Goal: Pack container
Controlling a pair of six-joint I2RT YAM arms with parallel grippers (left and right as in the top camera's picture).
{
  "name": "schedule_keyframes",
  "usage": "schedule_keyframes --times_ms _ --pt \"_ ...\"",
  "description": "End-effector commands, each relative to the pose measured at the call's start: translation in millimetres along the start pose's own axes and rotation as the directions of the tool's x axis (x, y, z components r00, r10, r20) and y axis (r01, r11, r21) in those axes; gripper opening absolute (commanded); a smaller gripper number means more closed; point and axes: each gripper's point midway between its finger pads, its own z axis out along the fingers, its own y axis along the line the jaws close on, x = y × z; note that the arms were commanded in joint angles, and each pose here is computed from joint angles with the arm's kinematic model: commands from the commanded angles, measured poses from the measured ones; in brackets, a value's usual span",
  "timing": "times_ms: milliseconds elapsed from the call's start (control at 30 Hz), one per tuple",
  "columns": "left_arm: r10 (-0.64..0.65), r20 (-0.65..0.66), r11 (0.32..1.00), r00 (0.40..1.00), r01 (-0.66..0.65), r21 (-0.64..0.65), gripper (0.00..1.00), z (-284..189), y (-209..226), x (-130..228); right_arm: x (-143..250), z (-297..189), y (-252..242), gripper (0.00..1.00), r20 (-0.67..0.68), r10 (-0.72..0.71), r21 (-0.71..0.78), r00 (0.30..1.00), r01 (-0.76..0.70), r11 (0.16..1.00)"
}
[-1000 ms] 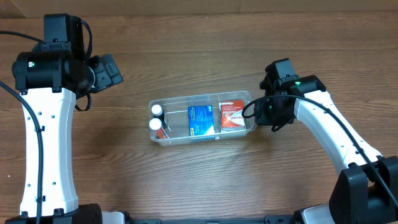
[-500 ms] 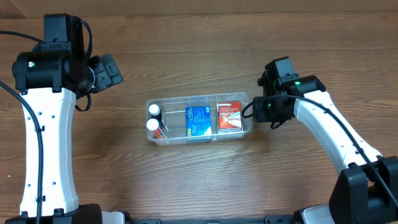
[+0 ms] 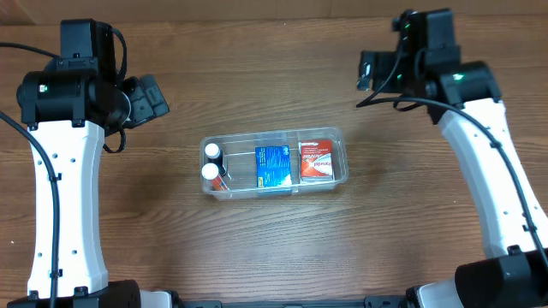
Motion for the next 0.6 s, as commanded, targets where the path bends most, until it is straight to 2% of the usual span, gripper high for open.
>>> schedule_keyframes --times_ms 0,67,233,367,567 --pt "0.072 -0.024 0.997 0.997 -0.072 0.009 1.00 -1 0 4 -7 -28 -15 1.00 0.037 0.115 0.023 0.993 -0.116 0.993" --pt "0.140 -0.038 0.990 0.989 -0.139 0.025 1.00 -2 -2 9 -3 -40 -18 1.00 0.035 0.118 0.027 0.992 -0.119 0.992" --pt "0.167 -0.029 0.985 0.985 -0.166 0.037 1.00 -19 -1 25 10 -83 -22 1.00 0.060 0.123 0.028 0.991 -0.125 0.992" --pt "0.202 0.073 0.976 0.977 -0.207 0.072 1.00 -39 -4 45 27 -110 -37 1.00 0.121 0.124 0.076 0.985 -0.134 0.988" --pt "0.184 0.257 0.966 0.949 -0.222 0.129 1.00 -50 17 93 78 -127 -47 1.00 0.201 0.152 0.039 0.968 -0.163 0.986"
